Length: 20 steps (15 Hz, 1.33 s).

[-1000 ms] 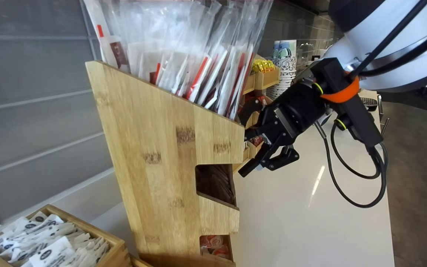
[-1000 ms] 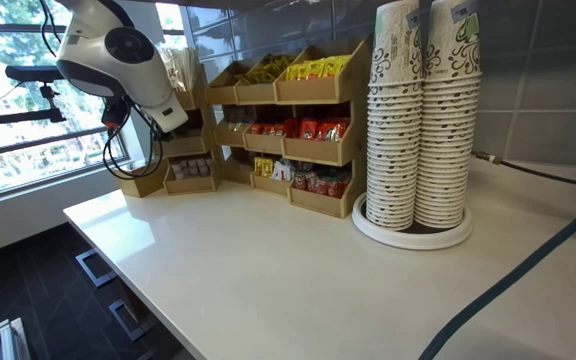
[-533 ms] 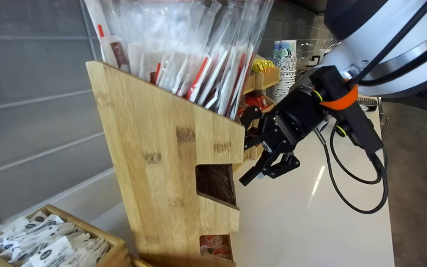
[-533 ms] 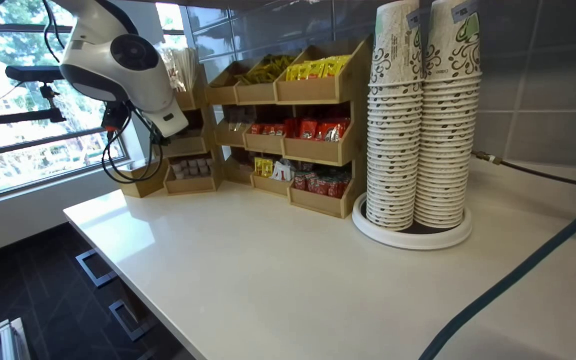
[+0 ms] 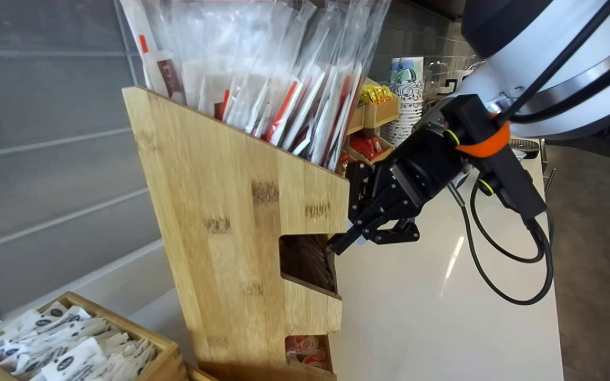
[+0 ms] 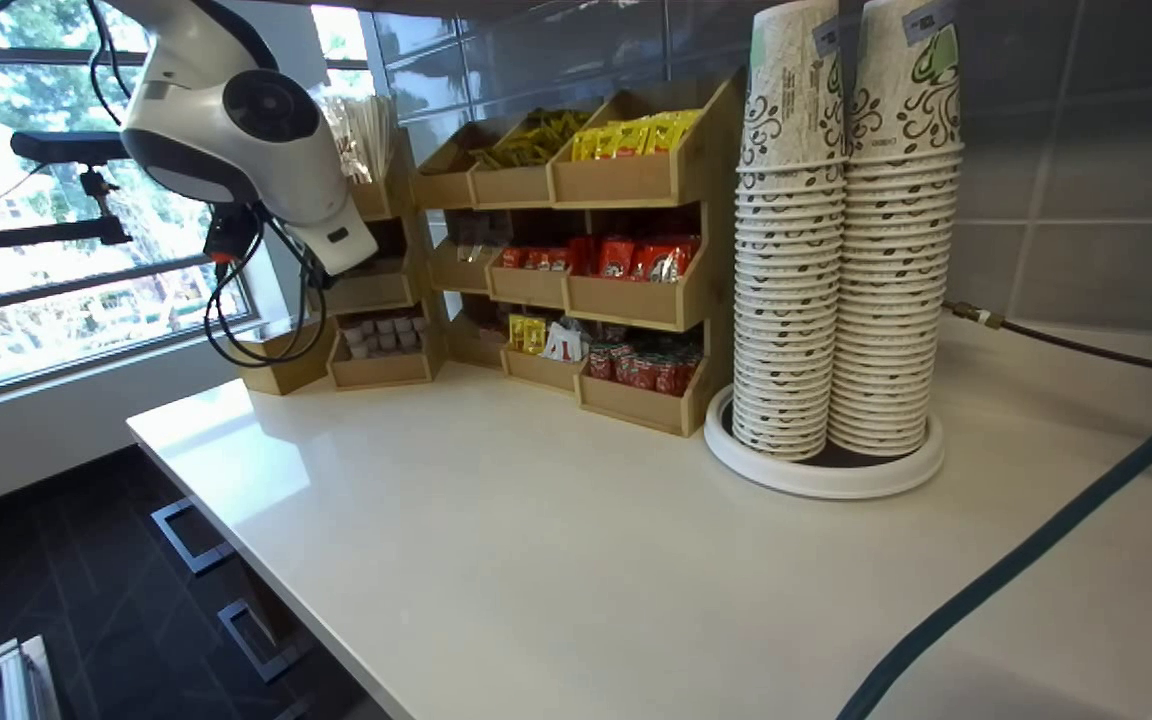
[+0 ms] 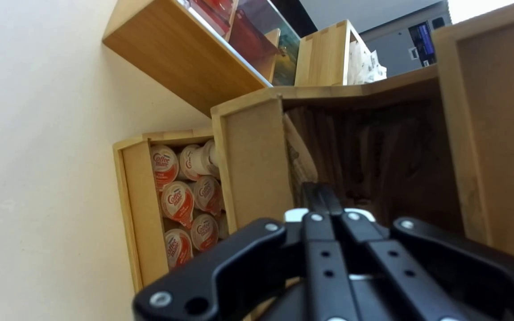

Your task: Remove the brown object from the first left rack

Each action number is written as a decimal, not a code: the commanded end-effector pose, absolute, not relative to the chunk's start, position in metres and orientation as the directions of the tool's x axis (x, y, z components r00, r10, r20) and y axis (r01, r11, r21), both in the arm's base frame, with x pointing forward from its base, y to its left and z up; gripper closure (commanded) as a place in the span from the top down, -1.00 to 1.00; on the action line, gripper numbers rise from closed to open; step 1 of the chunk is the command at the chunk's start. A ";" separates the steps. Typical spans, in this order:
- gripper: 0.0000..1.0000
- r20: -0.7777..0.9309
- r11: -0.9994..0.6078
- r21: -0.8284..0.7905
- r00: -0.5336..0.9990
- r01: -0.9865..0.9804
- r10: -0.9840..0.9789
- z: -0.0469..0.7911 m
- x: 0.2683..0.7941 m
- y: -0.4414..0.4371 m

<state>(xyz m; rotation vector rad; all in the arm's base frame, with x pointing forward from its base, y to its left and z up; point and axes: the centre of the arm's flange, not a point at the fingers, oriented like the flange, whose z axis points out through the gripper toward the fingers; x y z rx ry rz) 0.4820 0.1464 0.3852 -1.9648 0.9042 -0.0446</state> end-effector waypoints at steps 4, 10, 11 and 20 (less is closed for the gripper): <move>-1.00 -0.312 -0.270 -0.786 0.735 -0.555 -0.602 0.393 0.487 0.145; -1.00 -0.312 -0.281 -0.796 0.761 -0.537 -0.570 0.409 0.474 0.133; -1.00 -0.317 -0.272 -0.802 0.764 -0.533 -0.562 0.412 0.472 0.130; -1.00 -0.288 -0.325 -0.813 0.819 -0.483 -0.497 0.438 0.438 0.099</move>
